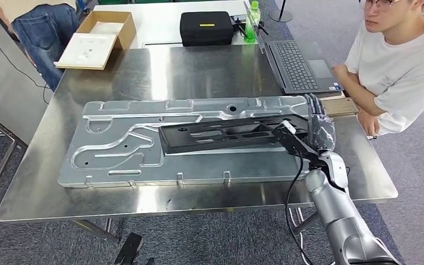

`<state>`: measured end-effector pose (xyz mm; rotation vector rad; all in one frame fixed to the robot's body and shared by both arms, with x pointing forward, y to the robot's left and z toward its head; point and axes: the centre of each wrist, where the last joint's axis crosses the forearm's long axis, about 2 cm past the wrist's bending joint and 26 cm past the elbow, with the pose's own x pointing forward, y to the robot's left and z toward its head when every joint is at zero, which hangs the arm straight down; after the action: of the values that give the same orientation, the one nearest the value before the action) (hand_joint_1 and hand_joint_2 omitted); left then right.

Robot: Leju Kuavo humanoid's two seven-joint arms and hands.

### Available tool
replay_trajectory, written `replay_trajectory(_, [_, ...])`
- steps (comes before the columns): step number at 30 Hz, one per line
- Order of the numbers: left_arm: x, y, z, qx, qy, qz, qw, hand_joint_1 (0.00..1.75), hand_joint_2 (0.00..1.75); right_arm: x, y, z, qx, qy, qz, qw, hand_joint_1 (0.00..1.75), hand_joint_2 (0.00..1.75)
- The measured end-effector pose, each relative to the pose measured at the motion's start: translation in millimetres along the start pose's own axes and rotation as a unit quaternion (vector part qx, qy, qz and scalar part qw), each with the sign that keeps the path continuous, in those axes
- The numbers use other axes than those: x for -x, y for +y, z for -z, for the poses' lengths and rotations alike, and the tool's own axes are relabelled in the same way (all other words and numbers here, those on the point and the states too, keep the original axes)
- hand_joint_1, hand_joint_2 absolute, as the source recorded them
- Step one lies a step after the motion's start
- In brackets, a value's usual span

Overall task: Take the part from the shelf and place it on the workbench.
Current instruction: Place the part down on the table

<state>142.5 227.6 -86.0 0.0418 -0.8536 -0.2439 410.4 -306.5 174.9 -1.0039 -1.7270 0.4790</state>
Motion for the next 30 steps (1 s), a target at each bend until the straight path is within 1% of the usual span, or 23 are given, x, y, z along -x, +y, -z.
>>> replay_trajectory(7, [-1.9, 0.7, 1.2, -0.005, -0.003, 0.003, 1.0, 0.0, 0.0, 18.8, -6.7, -1.2, 0.001, 0.052, 0.011, 0.999, 0.0, 1.75])
replay_trajectory(11, [-1.9, 0.8, 1.2, -0.005, 0.0, 0.004, 1.0, 0.0, 0.0, 38.7, -9.0, -3.5, -0.041, 0.123, 0.063, 0.99, 0.0, 1.75])
replay_trajectory(13, [-2.2, 0.9, 1.4, -0.005, 0.001, 0.005, 1.0, 0.0, 0.0, 45.9, -11.3, -2.3, -0.054, 0.142, 0.09, 0.984, 0.0, 1.75])
replay_trajectory(18, [-4.0, 1.8, 2.6, -0.009, -0.002, 0.007, 1.0, 0.0, 0.0, 58.4, -17.2, 0.7, -0.046, 0.156, 0.134, 0.978, 0.0, 1.75])
replay_trajectory(22, [-4.2, 2.0, 2.7, -0.01, -0.002, 0.007, 1.0, 0.0, 0.0, 62.4, -19.5, 1.5, -0.035, 0.161, 0.139, 0.976, 0.0, 1.75])
replay_trajectory(29, [-3.3, 2.3, 2.2, -0.01, -0.001, 0.008, 1.0, 0.0, 0.0, 66.3, -18.1, -0.6, -0.035, 0.172, 0.142, 0.974, 0.0, 1.75])
replay_trajectory(30, [-3.8, 2.9, 2.6, -0.011, -0.002, 0.008, 1.0, 0.0, 0.0, 66.5, -18.2, -0.5, -0.034, 0.172, 0.144, 0.974, 0.0, 1.31])
